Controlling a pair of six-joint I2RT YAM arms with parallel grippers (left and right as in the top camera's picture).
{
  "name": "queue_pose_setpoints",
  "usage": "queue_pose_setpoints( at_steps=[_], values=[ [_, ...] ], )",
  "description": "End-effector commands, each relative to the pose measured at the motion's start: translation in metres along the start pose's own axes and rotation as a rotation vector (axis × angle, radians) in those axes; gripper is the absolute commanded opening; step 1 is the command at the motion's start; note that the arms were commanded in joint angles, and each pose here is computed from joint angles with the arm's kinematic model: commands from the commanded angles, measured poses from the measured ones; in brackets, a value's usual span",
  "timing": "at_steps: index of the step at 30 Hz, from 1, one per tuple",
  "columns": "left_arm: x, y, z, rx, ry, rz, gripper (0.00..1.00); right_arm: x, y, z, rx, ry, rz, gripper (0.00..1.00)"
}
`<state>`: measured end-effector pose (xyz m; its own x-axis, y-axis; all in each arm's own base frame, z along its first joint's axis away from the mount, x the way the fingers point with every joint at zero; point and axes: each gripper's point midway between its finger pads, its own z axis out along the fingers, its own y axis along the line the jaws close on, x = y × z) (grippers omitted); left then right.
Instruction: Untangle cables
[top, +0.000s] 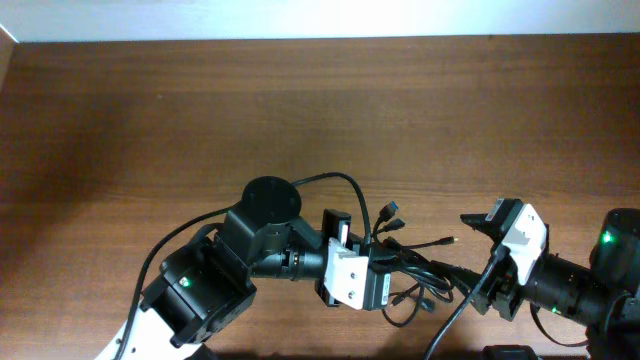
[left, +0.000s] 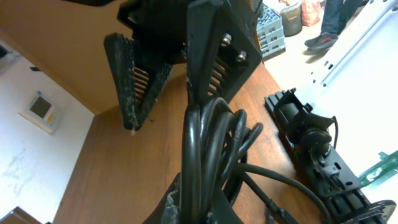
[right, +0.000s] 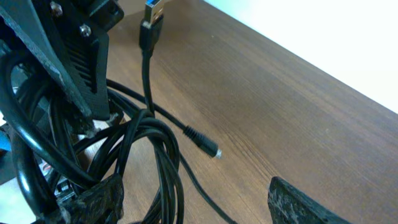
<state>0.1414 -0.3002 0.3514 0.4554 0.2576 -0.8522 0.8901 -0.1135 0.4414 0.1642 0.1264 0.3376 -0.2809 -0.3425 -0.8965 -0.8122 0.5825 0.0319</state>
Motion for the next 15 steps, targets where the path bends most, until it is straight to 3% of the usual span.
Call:
queue_pose_setpoints(
  at_steps=[1,15],
  values=[
    [-0.011,0.007,-0.004,-0.039,-0.018,0.044,0.0,-0.003,0.002,-0.003,0.005,-0.004,-0.015,0.73],
    [-0.01,0.024,-0.006,-0.125,0.003,-0.001,0.0,0.009,0.003,-0.003,0.011,0.043,0.024,0.73]
  ],
)
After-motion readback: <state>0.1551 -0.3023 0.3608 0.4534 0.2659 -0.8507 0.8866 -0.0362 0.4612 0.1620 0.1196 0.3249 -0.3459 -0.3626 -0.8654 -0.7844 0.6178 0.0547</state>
